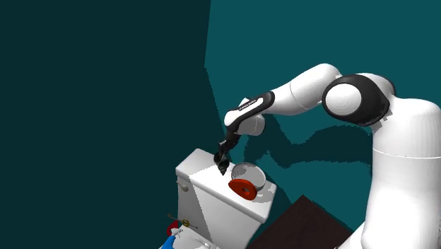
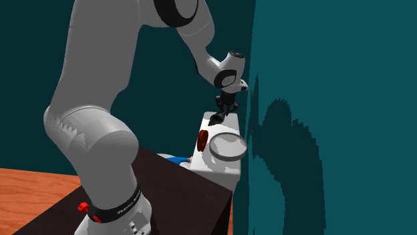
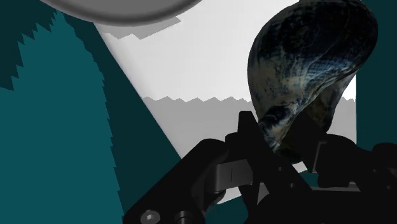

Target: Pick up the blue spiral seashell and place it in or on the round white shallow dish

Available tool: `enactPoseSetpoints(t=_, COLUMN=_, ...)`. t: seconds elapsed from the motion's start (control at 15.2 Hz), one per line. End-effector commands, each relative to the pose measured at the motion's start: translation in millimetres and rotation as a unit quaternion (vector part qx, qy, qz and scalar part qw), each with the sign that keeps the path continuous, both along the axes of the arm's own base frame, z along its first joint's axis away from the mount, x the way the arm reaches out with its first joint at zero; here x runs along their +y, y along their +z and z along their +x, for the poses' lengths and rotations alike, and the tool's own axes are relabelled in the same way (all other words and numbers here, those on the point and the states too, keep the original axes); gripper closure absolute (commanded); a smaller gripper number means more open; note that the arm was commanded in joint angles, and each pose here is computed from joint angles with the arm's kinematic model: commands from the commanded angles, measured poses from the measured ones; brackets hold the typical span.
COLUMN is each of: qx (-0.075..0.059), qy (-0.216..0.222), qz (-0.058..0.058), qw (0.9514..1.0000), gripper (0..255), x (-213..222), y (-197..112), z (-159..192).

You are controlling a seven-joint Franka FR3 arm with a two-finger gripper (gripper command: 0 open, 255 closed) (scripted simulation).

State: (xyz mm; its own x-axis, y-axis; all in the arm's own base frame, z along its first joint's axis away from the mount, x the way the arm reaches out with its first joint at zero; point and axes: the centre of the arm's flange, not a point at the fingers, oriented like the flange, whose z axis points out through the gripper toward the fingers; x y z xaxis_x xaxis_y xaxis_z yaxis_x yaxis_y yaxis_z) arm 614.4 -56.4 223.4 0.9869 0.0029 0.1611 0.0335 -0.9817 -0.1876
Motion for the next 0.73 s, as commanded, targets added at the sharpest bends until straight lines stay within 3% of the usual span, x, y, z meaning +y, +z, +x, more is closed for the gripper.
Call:
enactPoseSetpoints(t=0.0, qx=0.0, qy=0.0, qz=0.0, qw=1.0, gripper=255, x=0, y=11, z=0)
enactPoseSetpoints(t=0.4, qx=0.0, qy=0.0, qz=0.0, qw=1.0, gripper=255, x=0, y=42, z=0)
enactPoseSetpoints(t=0.66, qx=0.0, qy=0.0, qz=0.0, qw=1.0, gripper=255, x=-39, y=52, z=-34)
